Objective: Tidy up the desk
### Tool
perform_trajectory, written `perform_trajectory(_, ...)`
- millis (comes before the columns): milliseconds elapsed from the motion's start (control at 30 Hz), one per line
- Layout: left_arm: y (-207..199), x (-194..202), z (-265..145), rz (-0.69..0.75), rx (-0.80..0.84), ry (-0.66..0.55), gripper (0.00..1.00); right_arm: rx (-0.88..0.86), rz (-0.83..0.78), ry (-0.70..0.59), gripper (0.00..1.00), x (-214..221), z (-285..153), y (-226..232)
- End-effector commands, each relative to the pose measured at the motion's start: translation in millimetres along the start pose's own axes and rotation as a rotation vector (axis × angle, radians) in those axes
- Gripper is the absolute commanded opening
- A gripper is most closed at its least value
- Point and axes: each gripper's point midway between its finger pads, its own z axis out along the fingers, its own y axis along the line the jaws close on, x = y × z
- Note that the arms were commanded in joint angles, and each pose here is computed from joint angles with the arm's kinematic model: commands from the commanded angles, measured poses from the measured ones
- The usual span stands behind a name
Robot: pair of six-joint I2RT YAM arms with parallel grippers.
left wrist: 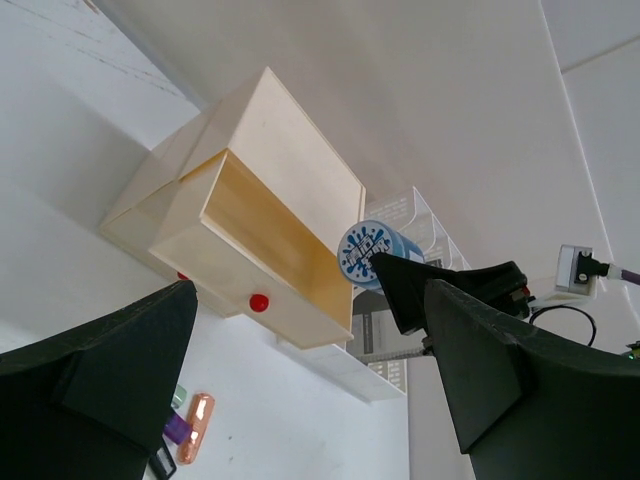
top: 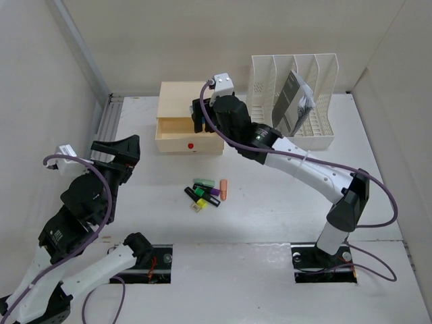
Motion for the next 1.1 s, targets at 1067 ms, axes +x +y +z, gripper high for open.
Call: perform_trajectory(1067,19,1,-3,-0.020,-0.005,-0.026,0.96,0.008,0.083,0.069,0.35,46,7,-1)
